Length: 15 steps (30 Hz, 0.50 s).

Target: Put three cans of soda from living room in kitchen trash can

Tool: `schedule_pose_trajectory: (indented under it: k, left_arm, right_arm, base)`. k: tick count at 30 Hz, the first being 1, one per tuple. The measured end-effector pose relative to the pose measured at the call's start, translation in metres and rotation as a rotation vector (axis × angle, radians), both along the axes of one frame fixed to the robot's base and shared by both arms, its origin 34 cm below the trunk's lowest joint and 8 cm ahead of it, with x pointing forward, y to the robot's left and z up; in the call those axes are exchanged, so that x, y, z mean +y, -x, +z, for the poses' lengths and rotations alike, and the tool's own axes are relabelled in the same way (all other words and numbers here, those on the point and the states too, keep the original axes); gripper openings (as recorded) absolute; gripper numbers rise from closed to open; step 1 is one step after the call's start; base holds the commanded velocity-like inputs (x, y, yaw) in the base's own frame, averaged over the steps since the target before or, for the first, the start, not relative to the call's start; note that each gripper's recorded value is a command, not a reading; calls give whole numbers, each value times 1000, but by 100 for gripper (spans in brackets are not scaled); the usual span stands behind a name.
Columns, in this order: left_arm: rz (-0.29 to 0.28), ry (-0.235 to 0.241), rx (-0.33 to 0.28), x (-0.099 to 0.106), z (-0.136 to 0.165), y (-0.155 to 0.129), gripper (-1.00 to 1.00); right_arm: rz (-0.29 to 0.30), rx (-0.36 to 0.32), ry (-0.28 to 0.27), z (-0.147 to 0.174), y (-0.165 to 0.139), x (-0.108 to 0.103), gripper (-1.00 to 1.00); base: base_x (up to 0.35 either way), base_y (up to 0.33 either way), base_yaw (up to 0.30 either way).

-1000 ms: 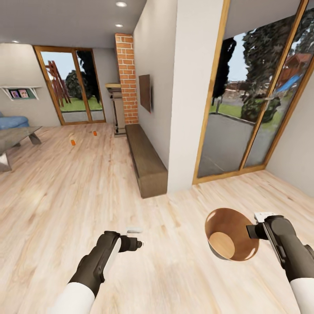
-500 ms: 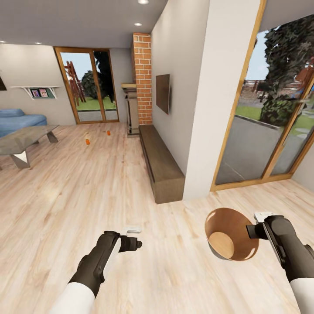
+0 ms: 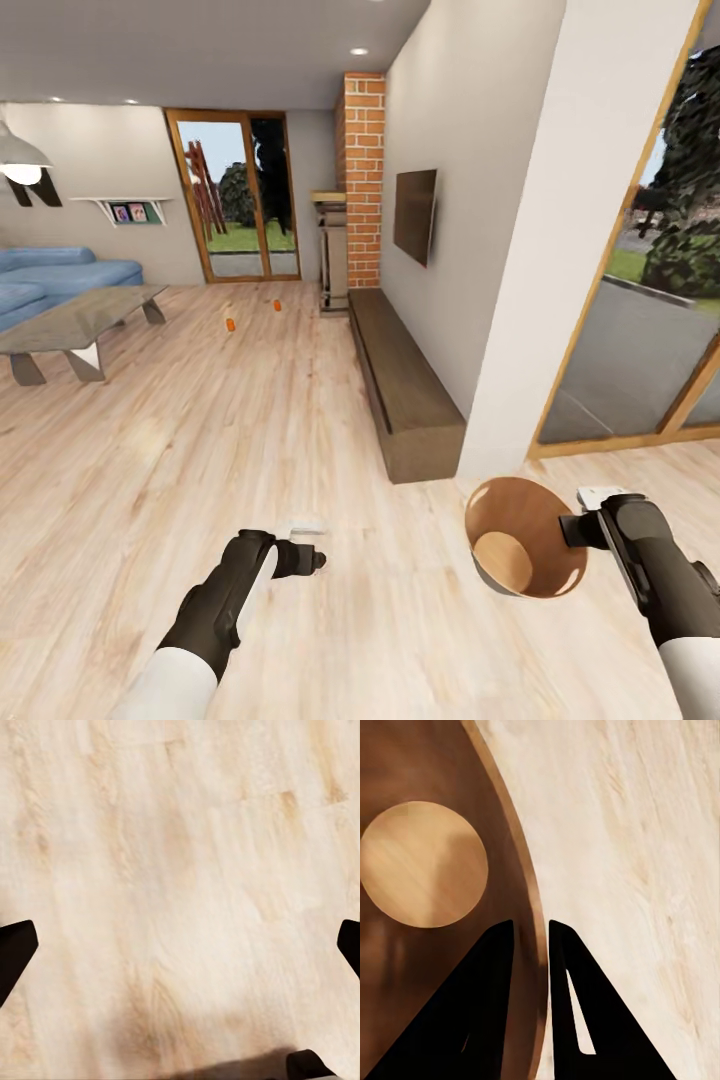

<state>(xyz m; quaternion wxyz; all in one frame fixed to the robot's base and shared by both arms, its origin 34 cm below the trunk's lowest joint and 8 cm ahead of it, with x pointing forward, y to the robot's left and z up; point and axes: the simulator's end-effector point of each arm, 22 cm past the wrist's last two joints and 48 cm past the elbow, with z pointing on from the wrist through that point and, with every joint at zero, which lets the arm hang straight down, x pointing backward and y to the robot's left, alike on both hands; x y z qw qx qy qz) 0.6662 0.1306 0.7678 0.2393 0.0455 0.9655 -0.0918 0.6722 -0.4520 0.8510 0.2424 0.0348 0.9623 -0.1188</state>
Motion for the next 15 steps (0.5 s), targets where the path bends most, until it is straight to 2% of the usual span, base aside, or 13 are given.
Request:
schedule_pose_trajectory:
  k: [6,15]
  left_arm:
    - [0,0,0,0,0,0,100]
    - [0,0,-3,0,0,-1,100]
  right_arm:
    - [1,-2,-11,-1,0,2,-100]
    - [0,1,7,0,0,-1,-100]
  base:
    - [287,175,249]
    - [297,-21,251]
